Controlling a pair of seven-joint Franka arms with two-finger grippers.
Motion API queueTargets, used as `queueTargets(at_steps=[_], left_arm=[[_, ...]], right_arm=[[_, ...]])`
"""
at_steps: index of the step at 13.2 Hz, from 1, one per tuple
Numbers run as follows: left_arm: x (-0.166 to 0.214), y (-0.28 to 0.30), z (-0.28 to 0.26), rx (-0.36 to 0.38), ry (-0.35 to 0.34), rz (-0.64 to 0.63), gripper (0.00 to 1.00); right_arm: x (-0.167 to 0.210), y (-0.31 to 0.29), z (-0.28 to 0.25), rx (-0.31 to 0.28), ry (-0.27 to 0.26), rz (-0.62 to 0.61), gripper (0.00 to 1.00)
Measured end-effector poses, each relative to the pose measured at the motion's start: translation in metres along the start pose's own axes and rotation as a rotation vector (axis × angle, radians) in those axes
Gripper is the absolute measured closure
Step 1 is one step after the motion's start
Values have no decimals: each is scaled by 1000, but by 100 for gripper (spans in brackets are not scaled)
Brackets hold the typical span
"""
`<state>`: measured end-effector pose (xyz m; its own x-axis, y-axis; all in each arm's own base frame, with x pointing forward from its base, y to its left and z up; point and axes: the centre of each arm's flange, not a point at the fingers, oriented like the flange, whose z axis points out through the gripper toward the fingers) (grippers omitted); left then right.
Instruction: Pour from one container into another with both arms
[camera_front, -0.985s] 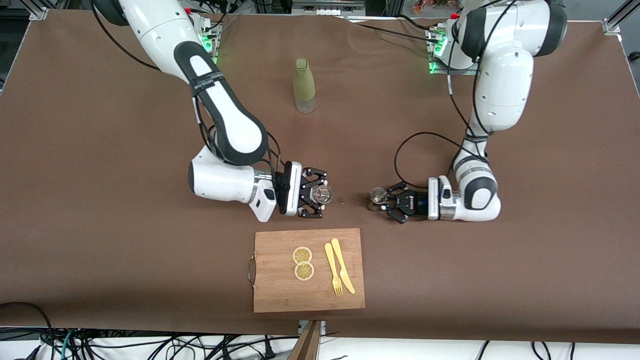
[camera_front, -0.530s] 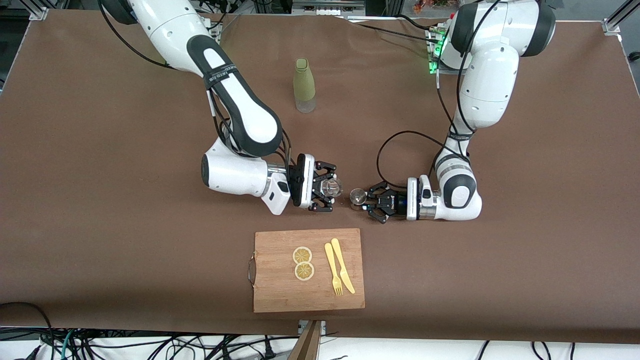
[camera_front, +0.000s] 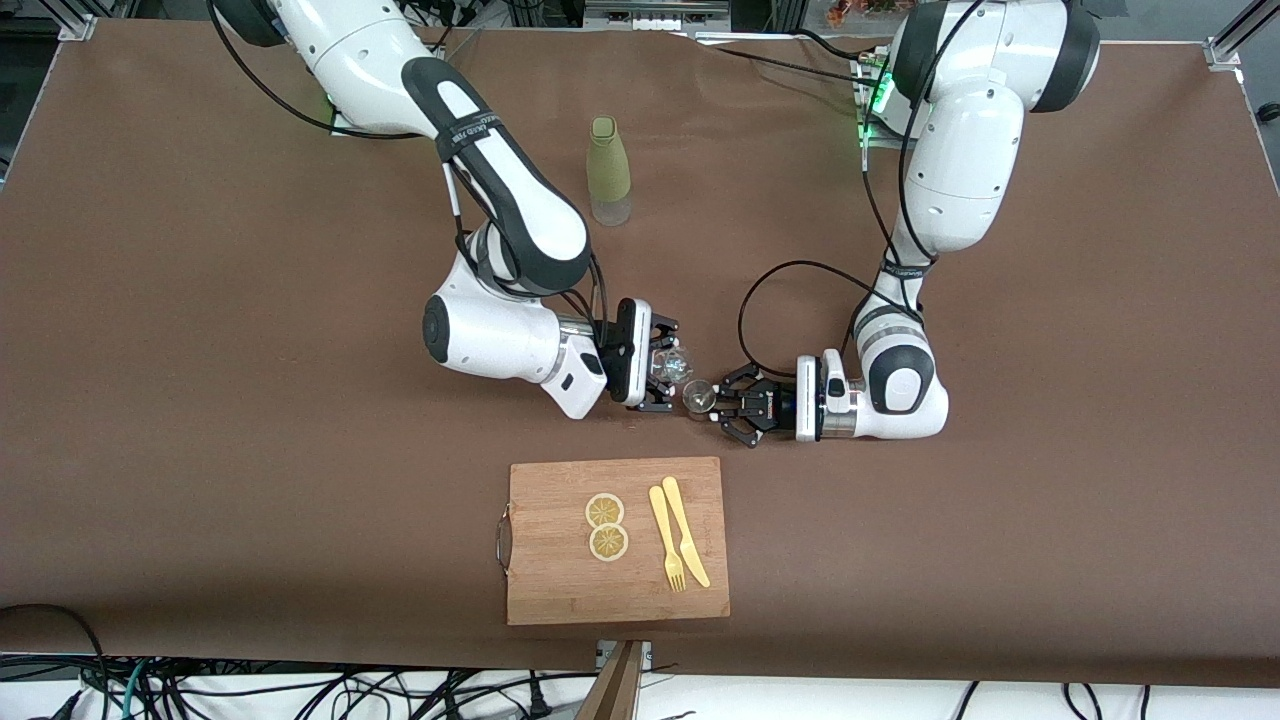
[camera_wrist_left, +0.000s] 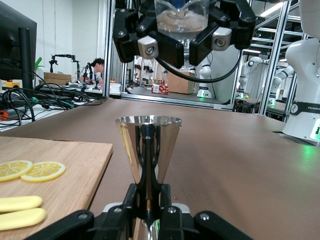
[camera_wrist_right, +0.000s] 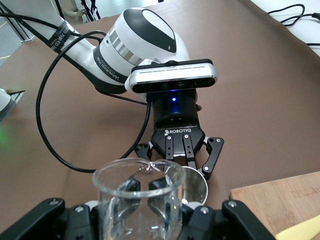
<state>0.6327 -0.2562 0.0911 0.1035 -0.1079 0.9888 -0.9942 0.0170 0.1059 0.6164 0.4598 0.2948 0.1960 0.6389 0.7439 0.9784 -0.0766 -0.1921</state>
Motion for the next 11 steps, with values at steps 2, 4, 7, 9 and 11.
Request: queueTargets(at_steps=[2, 4, 7, 9, 11], left_arm=[[0, 0, 2, 0, -4, -2, 79], [0, 0, 3, -1, -5, -3, 79], [0, 0, 3, -1, -5, -3, 79], [0, 0, 3, -1, -5, -4, 79], [0, 1, 3, 0, -6, -5, 79]], right_arm=[[0, 1, -1, -4, -3, -2, 88], [-1, 1, -1, -9, -28, -7, 88], [1, 2, -3, -28, -96, 13, 88], [7, 1, -4, -34, -103, 24, 88], [9, 0, -3, -36, -103, 28, 88]])
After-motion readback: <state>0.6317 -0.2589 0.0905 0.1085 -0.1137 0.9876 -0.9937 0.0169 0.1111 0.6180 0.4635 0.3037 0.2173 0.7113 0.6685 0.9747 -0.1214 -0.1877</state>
